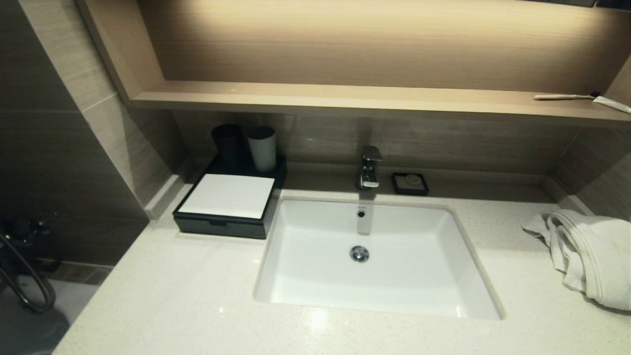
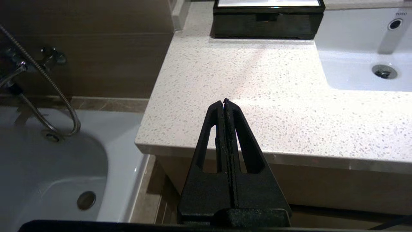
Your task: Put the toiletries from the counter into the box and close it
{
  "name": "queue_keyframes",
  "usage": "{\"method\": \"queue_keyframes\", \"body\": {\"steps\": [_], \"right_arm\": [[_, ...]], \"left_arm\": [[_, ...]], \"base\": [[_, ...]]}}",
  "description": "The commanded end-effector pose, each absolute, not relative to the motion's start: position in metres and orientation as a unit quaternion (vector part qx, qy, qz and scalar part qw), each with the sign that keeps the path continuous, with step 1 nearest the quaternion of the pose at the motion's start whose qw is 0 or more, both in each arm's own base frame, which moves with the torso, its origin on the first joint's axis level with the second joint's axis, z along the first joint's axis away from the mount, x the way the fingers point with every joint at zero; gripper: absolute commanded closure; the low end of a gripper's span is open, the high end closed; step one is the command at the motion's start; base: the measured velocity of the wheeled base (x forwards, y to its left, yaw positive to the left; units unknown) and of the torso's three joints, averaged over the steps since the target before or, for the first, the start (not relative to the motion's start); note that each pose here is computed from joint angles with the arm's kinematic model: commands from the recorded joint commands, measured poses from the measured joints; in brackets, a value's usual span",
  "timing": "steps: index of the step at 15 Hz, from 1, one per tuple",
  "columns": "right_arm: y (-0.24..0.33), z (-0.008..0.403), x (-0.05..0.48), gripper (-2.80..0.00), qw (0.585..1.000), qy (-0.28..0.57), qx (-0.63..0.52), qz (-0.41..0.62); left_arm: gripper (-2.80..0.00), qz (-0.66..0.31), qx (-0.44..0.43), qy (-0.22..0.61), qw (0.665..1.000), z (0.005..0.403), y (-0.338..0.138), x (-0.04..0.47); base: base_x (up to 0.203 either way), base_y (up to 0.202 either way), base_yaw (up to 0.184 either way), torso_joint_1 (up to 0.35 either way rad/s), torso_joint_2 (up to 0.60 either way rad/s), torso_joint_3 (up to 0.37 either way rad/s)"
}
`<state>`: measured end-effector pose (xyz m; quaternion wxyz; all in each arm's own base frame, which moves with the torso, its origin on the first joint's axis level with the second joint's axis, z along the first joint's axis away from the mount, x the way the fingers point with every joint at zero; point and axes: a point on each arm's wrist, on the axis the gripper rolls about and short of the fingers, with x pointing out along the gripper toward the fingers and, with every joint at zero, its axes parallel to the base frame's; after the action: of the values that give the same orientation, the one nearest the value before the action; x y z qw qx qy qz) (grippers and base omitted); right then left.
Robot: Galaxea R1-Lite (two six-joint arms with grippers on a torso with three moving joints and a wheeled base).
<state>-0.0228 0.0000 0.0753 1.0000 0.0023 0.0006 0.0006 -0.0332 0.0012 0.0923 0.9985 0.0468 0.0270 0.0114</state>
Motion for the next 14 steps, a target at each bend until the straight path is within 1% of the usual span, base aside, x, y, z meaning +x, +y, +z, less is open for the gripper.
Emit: {"method": "queue_keyframes", "body": {"steps": [1,3,5,7,14], "right_arm": [[0.0000,0.0753,-0.0228,0.00,1.000,0.001,0.002,0.001],[0.0000,0.0753,-0.0228,0.00,1.000,0.001,0.002,0.001],[0.0000,0.0753,-0.0228,0.00,1.000,0.001,0.002,0.001],[0.0000,0.0753,-0.0228,0.00,1.000,0.001,0.002,0.001],[0.0000,0.0753,-0.0228,0.00,1.000,0.001,0.002,0.001]], "left_arm": [[0.00,0.006,0.054,0.011,0.998,0.0827,0.0008,-0.0269],[0.00,-0.005,0.059,-0.007,0.998,0.0809,0.0003,-0.0244],[0.00,-0.010,0.058,0.003,0.998,0.0748,0.0000,-0.0228],[0.00,-0.014,0.043,0.002,0.999,0.0749,-0.0001,-0.0228],[0.00,-0.013,0.039,0.003,0.999,0.0747,-0.0001,-0.0228]], "base": [[0.000,0.000,0.000,0.000,0.00,0.000],[0.000,0.000,0.000,0.000,0.00,0.000],[0.000,0.000,0.000,0.000,0.00,0.000],[0.000,0.000,0.000,0.000,0.00,0.000],[0.000,0.000,0.000,0.000,0.00,0.000]]}}
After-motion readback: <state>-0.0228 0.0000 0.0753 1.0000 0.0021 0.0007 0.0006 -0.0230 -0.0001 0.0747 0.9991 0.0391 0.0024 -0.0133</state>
